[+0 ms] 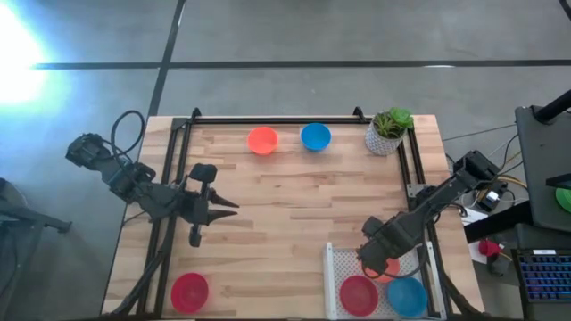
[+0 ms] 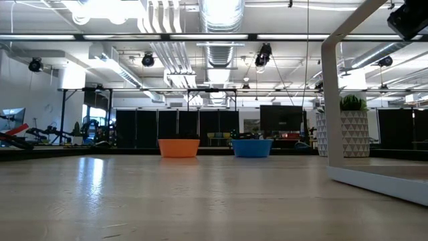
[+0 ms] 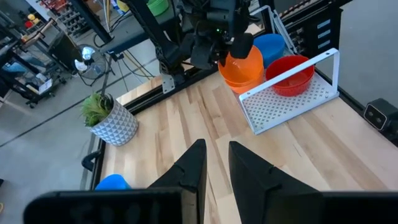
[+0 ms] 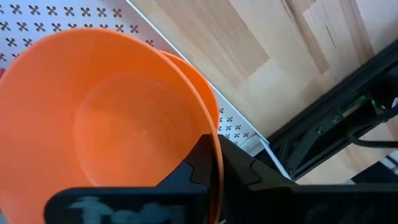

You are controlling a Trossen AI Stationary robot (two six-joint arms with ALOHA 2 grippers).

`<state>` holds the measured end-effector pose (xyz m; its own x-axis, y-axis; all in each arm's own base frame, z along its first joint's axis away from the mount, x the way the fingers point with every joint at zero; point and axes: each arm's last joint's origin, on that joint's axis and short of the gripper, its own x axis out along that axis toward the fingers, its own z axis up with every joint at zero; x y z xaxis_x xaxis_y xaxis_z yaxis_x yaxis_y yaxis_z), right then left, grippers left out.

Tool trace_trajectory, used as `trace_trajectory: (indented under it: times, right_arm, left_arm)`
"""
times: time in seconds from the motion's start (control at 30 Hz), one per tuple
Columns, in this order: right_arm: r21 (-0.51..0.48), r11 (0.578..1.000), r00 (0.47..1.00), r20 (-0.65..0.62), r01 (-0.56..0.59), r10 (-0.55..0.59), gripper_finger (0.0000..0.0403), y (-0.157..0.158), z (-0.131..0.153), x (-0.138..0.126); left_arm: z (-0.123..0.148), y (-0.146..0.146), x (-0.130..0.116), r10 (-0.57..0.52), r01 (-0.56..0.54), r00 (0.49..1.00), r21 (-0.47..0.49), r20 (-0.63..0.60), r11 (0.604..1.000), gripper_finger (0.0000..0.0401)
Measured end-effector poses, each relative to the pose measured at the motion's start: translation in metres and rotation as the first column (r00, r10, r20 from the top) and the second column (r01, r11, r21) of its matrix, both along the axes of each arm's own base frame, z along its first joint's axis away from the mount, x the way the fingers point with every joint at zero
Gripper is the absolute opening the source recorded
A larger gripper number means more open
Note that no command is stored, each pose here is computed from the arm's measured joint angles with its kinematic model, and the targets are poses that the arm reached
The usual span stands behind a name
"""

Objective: Pick & Place Mini bowls
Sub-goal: Stack the bottom orange bowl on top of the orange bowl on the shelf

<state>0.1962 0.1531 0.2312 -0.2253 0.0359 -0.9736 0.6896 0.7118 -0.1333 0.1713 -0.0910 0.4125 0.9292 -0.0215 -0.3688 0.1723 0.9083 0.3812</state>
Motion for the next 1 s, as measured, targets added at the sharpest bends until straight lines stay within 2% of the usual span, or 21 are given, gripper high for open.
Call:
trace_trajectory:
  times: [0.17, 0.4, 0.53, 0.83, 0.93, 1.0]
  right_arm:
    - [-0.002, 1.000, 1.000, 0.000, 0.023, -0.023, 0.0032, 0.000, 0.000, 0.000]
    - [0.012, 0.999, 0.999, 0.000, -0.049, 0.049, 0.0088, 0.000, 0.000, 0.000]
    - [0.010, 0.998, 0.998, 0.004, -0.064, 0.064, 0.0104, 0.000, 0.000, 0.000]
    - [0.017, 0.997, 0.996, 0.034, -0.081, 0.081, 0.0086, -0.007, 0.016, -0.009]
    - [-0.020, 0.999, 0.995, 0.080, -0.049, 0.051, 0.0073, -0.013, 0.025, -0.015]
    - [-0.009, 1.000, 0.990, 0.135, -0.030, 0.031, 0.0061, -0.014, 0.030, -0.015]
  left_arm:
    - [0.001, 0.000, 0.000, 0.000, 0.000, 1.000, -0.006, 0.009, 1.000, 0.0064]
    - [0.003, -0.001, 0.001, 0.001, -0.001, 1.000, -0.018, 0.026, 1.000, 0.0064]
    - [0.003, -0.001, 0.001, 0.001, -0.001, 1.000, -0.018, 0.026, 1.000, 0.0064]
    - [0.003, -0.001, 0.001, 0.001, 0.000, 1.000, -0.017, 0.029, 1.000, 0.0064]
    - [0.003, -0.001, 0.001, 0.001, 0.000, 1.000, -0.018, 0.031, 1.000, 0.0064]
    - [0.003, -0.001, 0.001, 0.001, -0.001, 1.000, -0.018, 0.031, 1.000, 0.0064]
